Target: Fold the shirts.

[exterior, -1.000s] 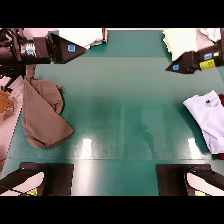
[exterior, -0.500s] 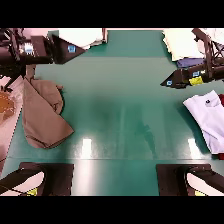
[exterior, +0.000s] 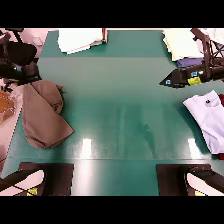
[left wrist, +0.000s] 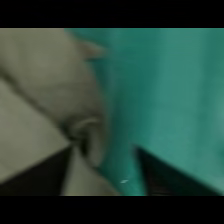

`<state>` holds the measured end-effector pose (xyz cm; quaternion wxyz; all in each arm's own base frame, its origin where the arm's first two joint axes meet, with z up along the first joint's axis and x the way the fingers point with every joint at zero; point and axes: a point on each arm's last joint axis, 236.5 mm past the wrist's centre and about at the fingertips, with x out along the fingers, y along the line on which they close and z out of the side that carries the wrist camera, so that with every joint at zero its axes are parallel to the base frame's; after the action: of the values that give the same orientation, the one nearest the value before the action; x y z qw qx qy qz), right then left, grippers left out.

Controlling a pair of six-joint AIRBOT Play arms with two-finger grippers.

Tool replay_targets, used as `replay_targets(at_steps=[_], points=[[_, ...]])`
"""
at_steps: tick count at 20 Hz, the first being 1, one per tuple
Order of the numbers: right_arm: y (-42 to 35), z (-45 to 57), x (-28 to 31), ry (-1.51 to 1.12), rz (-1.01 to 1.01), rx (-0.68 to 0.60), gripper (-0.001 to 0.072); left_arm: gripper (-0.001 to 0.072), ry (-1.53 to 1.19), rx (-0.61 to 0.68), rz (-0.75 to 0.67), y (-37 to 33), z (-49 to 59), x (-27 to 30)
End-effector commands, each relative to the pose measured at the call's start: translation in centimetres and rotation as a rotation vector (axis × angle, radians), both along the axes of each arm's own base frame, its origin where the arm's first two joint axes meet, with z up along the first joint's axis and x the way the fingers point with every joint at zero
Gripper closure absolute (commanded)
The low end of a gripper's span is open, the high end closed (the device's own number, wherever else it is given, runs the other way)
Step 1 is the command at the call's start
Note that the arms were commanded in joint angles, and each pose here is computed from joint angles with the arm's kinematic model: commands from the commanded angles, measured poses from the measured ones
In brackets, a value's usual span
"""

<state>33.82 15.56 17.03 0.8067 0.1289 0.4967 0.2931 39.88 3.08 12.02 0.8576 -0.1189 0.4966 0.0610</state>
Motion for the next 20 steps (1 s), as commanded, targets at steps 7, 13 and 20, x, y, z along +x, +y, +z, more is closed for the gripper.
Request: replay_targets(at_steps=[7,13,20], points=[[0.0,0.4,0.9,-0.037,-0.020,0.007,0.0687,-0.0004,0.462,0.081,0.184,4.6,-13.9,-1.7],[0.0,0.4,1.0,-0.039,-0.022,0.007,0.0687,-0.0002,0.429,0.126,0.220,6.0,-15.6,-0.1],[0.0,0.4,1.0,-0.038,-0.022,0.008,0.0687,-0.0002,0.452,0.102,0.251,5.7,-17.5,0.2]])
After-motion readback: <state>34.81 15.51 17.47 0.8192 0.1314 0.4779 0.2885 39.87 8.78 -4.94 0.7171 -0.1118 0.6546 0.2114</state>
